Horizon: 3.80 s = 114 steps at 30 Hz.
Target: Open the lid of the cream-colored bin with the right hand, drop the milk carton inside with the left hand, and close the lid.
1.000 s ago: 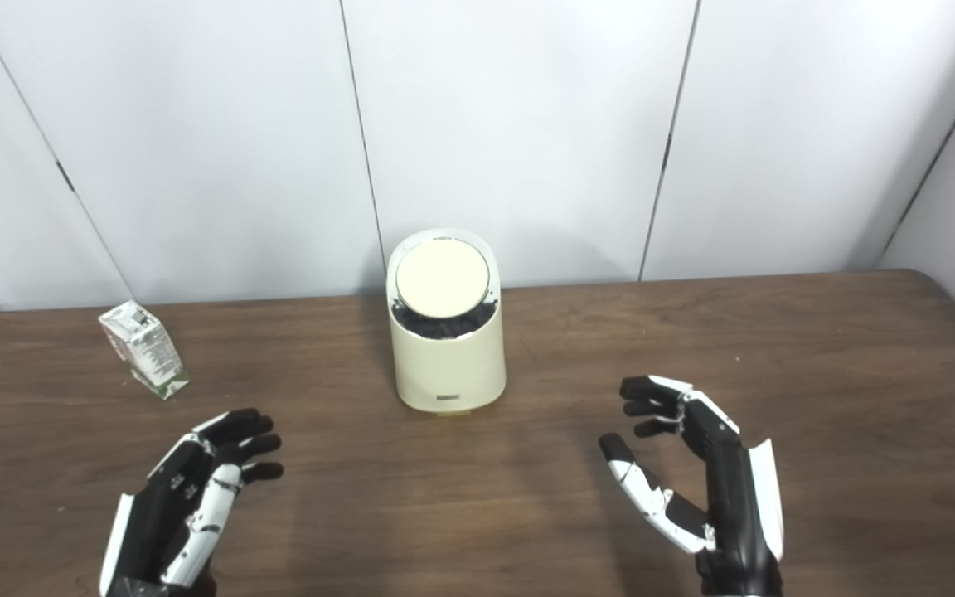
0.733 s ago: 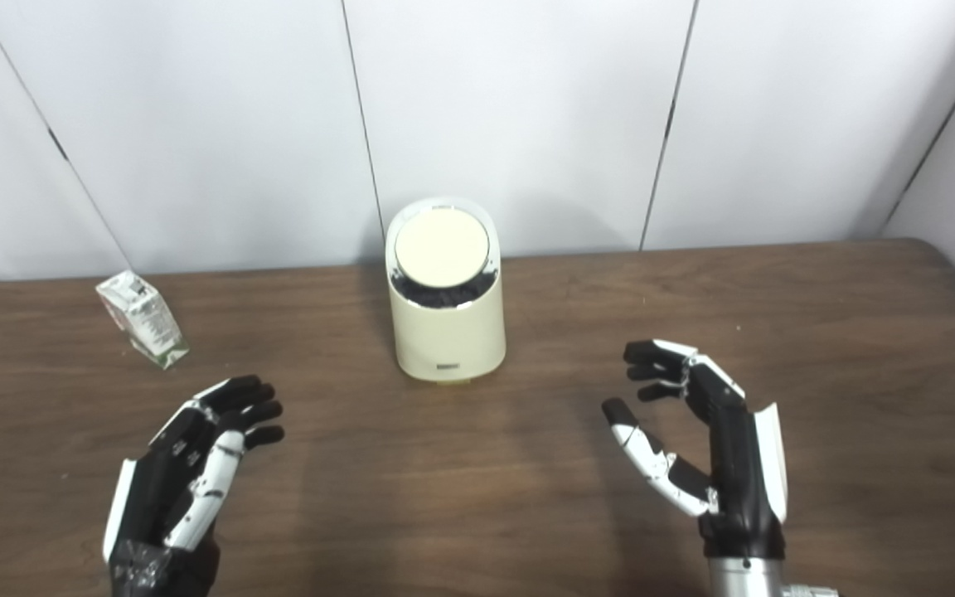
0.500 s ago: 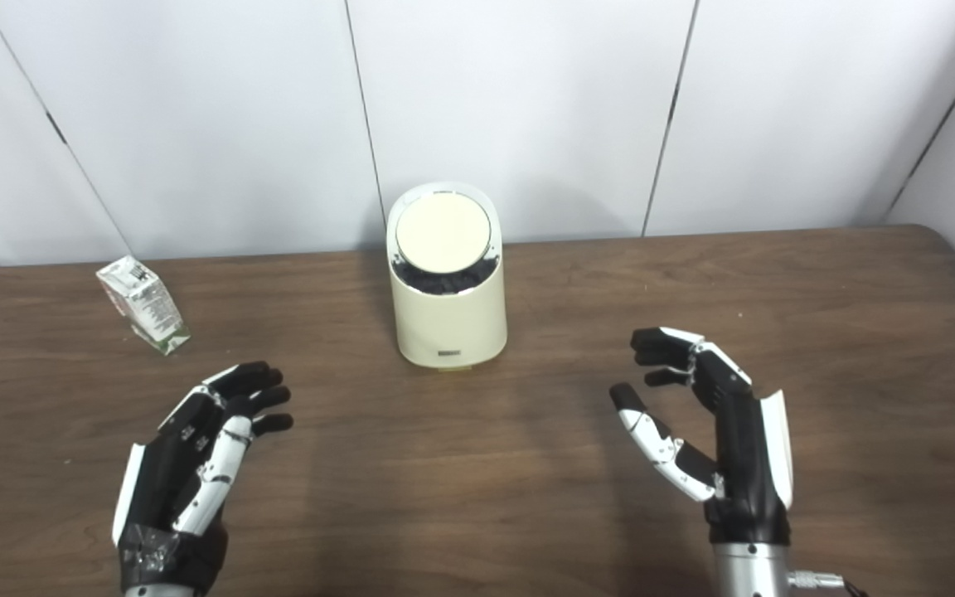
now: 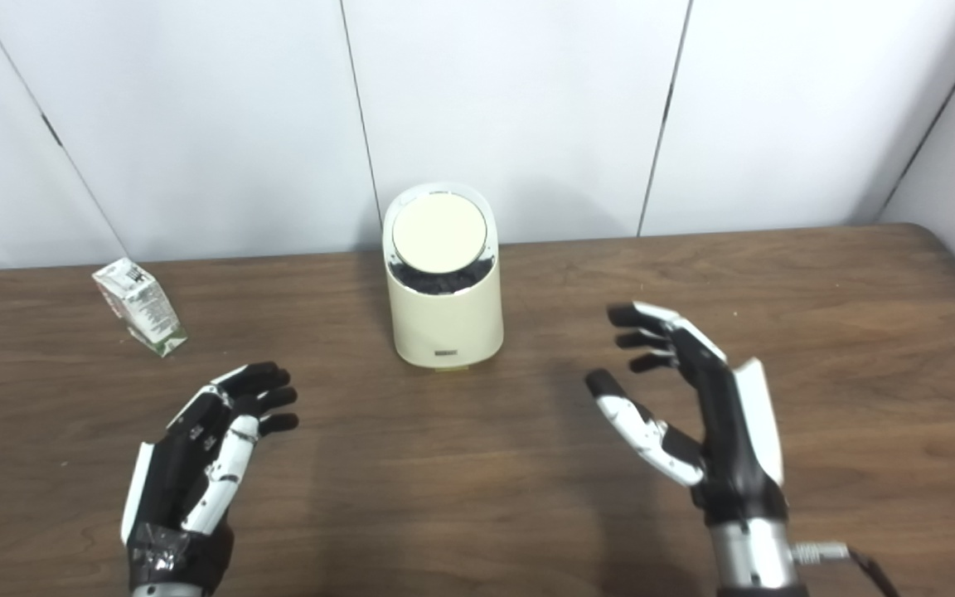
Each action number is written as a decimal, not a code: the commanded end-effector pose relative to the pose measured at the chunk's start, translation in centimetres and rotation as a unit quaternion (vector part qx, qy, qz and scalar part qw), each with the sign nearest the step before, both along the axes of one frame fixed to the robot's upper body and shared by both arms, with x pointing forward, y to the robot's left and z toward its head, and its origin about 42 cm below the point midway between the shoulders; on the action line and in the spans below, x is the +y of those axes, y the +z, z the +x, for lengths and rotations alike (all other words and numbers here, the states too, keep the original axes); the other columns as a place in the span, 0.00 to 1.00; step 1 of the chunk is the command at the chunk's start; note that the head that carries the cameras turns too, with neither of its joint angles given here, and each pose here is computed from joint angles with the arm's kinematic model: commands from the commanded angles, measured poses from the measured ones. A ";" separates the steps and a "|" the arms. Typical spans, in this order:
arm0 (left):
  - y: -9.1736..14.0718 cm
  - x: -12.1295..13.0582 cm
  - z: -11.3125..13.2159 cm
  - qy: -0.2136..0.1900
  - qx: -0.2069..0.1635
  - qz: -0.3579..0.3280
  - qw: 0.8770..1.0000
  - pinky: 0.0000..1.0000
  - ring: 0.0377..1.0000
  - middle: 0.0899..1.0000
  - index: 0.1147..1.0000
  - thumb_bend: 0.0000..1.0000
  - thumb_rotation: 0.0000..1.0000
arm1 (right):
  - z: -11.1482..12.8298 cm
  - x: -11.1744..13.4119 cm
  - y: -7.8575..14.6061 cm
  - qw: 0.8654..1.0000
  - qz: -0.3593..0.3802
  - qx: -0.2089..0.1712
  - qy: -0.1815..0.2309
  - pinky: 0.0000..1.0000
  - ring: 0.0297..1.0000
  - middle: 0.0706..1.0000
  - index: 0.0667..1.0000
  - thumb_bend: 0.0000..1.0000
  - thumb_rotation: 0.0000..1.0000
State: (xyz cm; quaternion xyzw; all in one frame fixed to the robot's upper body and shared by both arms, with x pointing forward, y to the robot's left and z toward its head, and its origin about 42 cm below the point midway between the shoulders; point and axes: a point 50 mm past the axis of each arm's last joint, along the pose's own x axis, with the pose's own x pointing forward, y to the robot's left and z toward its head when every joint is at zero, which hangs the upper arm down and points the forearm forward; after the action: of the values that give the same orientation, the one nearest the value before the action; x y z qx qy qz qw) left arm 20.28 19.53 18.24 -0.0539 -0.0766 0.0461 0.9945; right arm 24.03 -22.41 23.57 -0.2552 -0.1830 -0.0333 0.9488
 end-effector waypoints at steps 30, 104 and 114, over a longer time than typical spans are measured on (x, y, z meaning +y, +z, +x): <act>0.1 -0.7 -1.2 -0.001 -0.016 0.007 1.000 0.65 0.69 0.69 0.66 0.25 0.38 | 18.2 10.3 8.5 0.995 -0.095 -0.011 0.015 0.85 0.96 1.00 1.00 0.81 0.60; -0.4 -1.1 -1.0 0.001 -0.018 -0.002 1.000 0.65 0.69 0.68 0.65 0.26 0.37 | 16.4 7.4 6.6 0.989 -0.134 -0.060 0.006 0.92 1.00 1.00 1.00 0.93 0.93; -0.6 -1.0 -0.9 0.002 -0.018 -0.002 1.000 0.65 0.69 0.68 0.65 0.26 0.37 | 8.5 4.8 8.3 0.976 -0.073 -0.203 -0.037 0.98 1.00 1.00 1.00 0.72 0.80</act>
State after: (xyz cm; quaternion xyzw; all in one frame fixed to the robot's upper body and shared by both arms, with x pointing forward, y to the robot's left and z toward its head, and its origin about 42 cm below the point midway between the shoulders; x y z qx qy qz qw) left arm 20.26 18.19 17.79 -0.0593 -0.0826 0.0358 0.9942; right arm 33.63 -17.29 31.15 -0.3305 -0.3298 -0.0920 0.8795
